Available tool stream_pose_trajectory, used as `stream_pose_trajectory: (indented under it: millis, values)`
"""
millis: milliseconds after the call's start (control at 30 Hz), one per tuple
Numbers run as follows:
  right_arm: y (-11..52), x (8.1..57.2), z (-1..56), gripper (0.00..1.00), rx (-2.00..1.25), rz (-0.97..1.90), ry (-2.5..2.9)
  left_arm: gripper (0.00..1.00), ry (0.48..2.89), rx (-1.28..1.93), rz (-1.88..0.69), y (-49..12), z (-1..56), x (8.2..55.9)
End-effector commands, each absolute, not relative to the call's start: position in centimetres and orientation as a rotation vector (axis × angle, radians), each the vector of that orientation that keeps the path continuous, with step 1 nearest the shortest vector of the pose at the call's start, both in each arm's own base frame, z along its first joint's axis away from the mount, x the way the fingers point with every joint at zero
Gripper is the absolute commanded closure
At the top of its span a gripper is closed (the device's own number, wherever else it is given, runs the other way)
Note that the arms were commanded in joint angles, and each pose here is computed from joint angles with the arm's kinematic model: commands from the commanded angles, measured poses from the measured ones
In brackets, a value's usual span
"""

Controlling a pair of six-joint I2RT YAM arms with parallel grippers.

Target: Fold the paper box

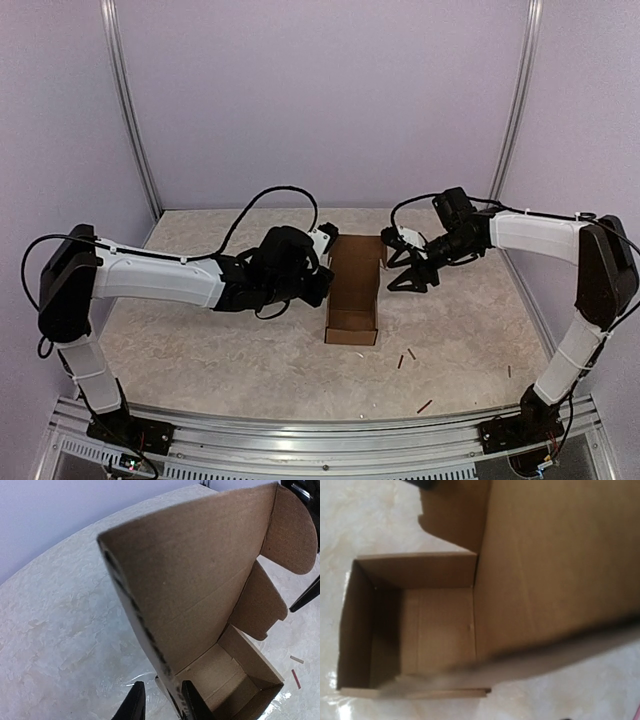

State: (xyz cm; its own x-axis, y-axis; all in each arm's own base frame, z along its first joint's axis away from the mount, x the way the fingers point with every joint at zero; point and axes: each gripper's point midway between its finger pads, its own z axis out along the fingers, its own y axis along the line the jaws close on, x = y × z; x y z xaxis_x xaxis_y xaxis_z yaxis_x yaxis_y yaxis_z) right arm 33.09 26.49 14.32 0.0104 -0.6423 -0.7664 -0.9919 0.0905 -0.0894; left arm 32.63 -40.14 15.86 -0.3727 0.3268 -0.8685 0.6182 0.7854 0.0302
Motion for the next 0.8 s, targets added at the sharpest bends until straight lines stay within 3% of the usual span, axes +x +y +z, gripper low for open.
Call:
stream_pose_trajectory:
  millis: [0, 200, 467, 767]
  values:
    - [26.4, 32.4, 15.4, 0.34, -1.615, 0.694, 1.675, 0.81, 1.951, 0.715, -0.36, -41.3, 16.2, 33.2]
    - [25.1, 30.7, 15.5, 0.33, -1.658, 0.662, 1.694, 0.96, 1.874, 0.841, -0.344, -42.0, 16.2, 33.8]
    - [23.9, 30.3, 14.9, 0.34, -1.696, 0.588, 1.701, 0.99, 1.716, 1.074, -0.468, -43.5, 17.9, 34.0]
    - [24.3, 31.3, 16.2, 0.38, -1.618, 0.516, 1.666, 0.96, 1.755, 1.022, -0.557, -44.5, 17.3, 34.7]
